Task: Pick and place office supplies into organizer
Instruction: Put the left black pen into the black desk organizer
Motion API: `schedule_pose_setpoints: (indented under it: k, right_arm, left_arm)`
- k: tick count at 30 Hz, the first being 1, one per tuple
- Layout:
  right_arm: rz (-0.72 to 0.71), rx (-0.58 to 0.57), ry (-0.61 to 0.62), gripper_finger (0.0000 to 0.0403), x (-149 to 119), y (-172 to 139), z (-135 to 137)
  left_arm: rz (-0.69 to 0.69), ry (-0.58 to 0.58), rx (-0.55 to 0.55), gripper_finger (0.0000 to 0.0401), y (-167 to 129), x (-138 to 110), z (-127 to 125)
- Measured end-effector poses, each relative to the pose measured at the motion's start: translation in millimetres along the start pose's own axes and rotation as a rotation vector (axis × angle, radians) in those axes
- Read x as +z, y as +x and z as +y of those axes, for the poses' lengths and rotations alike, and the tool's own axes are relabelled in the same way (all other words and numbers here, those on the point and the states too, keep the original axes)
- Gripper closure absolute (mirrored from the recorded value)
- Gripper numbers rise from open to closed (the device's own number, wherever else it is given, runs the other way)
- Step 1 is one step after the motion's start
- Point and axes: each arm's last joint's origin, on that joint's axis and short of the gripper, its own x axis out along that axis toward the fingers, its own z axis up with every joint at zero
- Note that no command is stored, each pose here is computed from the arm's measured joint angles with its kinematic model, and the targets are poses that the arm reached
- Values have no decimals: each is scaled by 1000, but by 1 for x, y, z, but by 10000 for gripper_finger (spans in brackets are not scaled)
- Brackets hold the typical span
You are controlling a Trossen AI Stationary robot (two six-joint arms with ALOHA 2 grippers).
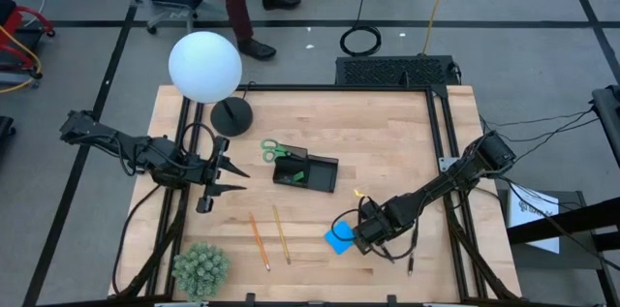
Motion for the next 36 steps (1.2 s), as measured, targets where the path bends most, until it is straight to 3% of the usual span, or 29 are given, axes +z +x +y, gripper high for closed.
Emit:
schedule_pose_setpoints:
  k: [11,24,36]
  right_arm:
    - [13,31,-44,387,11,-2,2]
    - [9,155,-98,387,27,-13,9]
    - [-237,274,-158,387,40,-60,3]
  left_arm:
    - [0,-3,0,270,0,0,0]
    - [0,-3,0,270,0,0,0]
    - [1,-8,1,270,0,0,0]
